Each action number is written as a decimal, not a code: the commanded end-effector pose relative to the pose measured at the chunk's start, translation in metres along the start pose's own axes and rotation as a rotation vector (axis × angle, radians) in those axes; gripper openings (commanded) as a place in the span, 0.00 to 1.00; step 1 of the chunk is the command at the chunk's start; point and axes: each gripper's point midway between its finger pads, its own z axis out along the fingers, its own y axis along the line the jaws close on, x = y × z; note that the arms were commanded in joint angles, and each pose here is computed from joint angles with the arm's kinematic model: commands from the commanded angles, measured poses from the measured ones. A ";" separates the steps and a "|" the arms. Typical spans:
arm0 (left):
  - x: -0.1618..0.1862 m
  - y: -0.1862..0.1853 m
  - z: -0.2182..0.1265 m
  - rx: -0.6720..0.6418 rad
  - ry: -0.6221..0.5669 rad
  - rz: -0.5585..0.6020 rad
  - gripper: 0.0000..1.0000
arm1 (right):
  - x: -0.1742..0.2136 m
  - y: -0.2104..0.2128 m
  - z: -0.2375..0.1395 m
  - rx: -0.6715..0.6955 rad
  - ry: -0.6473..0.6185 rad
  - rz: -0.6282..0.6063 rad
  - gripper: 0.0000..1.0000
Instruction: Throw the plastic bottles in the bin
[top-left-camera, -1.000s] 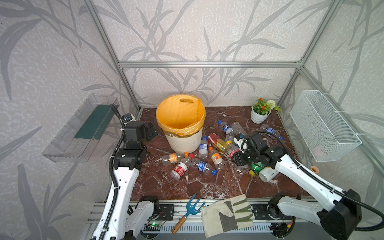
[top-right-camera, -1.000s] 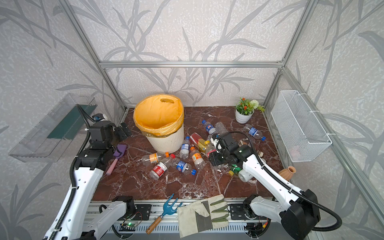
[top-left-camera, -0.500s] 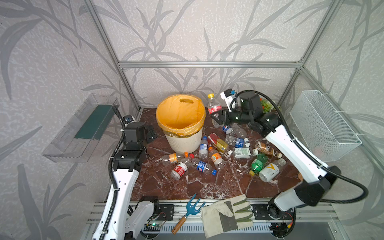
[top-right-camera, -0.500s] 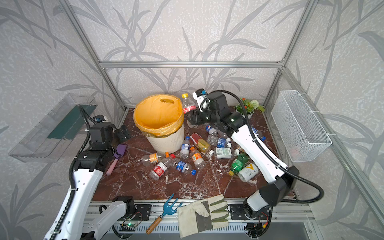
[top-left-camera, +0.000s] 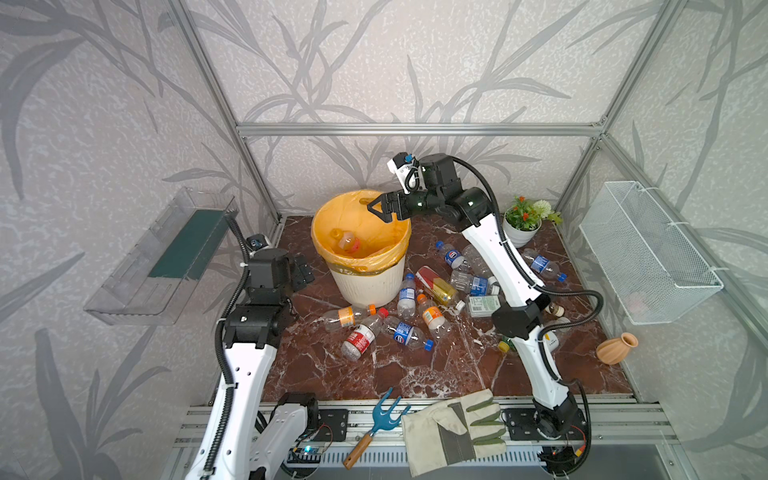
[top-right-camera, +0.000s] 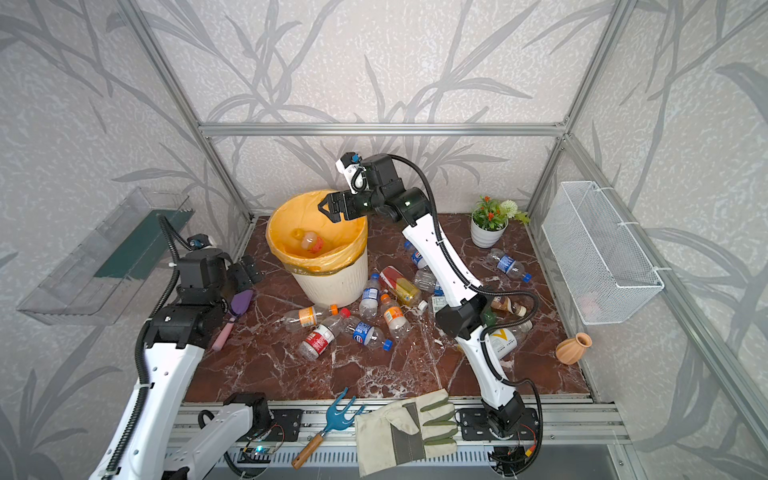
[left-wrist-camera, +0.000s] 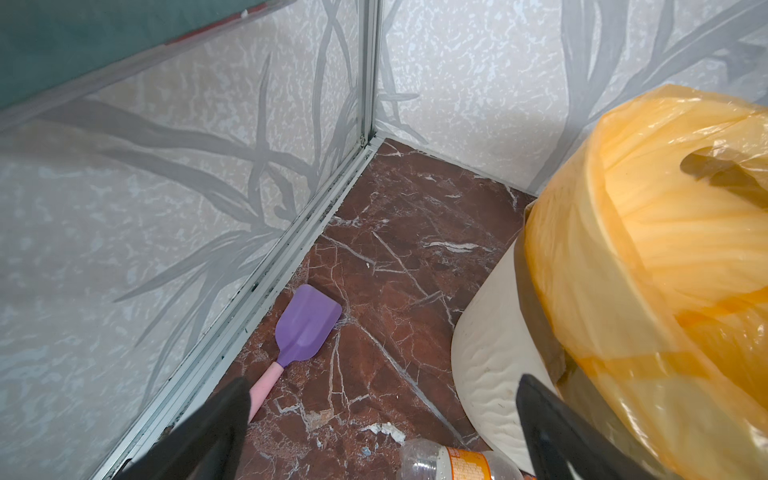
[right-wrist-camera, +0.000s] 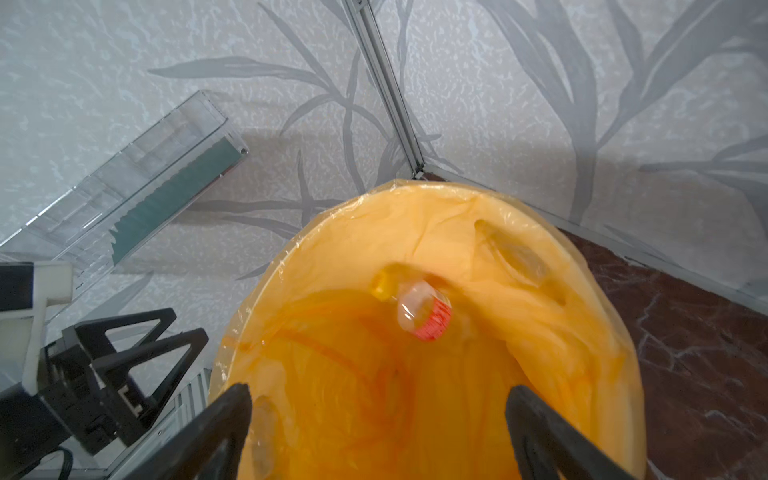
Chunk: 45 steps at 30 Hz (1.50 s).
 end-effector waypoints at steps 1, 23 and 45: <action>0.006 0.006 -0.001 -0.022 0.019 0.031 0.99 | -0.042 0.027 -0.058 0.001 -0.172 -0.096 0.99; 0.114 -0.038 -0.049 0.046 0.124 0.235 0.99 | 0.090 -0.105 -0.212 0.388 -0.261 0.093 0.99; 0.233 -0.178 -0.054 0.244 0.388 0.561 0.99 | 0.241 -0.143 -0.198 0.425 0.014 0.449 0.94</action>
